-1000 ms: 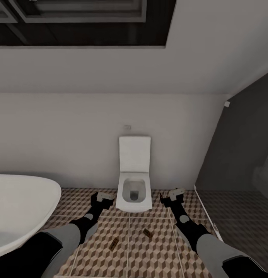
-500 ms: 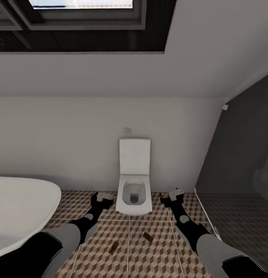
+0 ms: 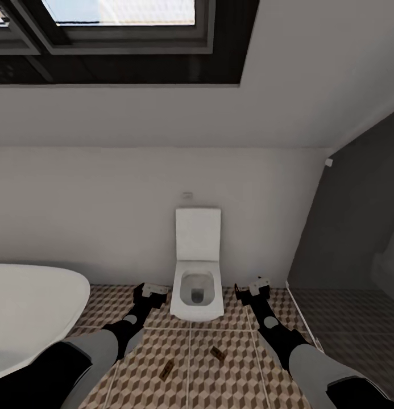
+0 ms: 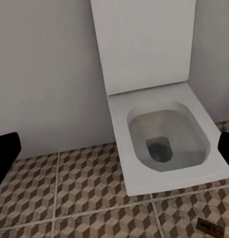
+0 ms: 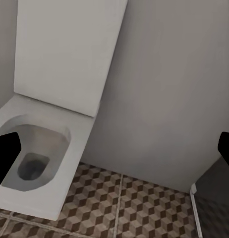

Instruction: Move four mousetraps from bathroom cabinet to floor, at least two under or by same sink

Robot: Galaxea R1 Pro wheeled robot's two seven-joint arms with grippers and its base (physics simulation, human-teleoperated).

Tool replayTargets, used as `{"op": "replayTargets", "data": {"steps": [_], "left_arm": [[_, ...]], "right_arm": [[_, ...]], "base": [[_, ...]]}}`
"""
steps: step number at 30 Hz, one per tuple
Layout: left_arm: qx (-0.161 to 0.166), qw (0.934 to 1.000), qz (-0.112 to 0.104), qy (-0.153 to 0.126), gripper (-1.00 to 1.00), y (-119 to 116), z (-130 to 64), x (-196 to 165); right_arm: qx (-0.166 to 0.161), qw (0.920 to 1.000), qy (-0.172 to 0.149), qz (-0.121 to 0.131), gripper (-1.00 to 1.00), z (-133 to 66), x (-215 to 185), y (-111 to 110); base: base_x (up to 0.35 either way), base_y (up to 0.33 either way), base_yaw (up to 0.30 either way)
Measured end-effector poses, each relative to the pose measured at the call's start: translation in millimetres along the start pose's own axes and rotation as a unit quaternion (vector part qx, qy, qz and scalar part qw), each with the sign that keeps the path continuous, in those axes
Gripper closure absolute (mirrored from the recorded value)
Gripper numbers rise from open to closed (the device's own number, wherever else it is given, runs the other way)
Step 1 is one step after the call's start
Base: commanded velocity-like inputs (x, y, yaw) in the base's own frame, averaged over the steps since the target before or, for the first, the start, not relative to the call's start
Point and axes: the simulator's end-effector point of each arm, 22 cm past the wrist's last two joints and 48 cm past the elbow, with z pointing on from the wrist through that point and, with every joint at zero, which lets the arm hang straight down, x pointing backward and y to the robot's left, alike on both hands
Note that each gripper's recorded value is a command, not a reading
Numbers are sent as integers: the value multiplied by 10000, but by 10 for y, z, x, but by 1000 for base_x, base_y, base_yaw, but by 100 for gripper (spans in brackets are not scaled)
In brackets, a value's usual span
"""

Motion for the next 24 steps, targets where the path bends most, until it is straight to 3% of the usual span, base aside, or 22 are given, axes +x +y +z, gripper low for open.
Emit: {"op": "replayTargets", "data": {"steps": [4,8,11,14,19,24], "left_arm": [[-10,10000,1,-23,-100,12,-11,-24],[-22,10000,2,11,-100,34,-33,26],[-20,9998,-7,197,-100,25,-128,287],[-20,9991,-12,419,-100,24,-259,607],[-104,9958,25,913,-100,162,-600,1300],[-219,9927,99,1184,-100,360,-825,1677]], "right_arm": [[1,10000,11,-4,-100,-15,3,-4],[-44,9995,310,-35,-100,-102,288,20],[-103,9986,507,-45,-100,-228,569,56],[-138,9989,449,-18,-100,-327,681,83],[-278,9970,720,43,-100,-814,1308,258],[-336,9963,787,110,-100,-1109,1591,353]], "base": [[0,0,0],[0,0,0],[0,0,0],[0,0,0],[0,0,0],[0,0,0]]}}
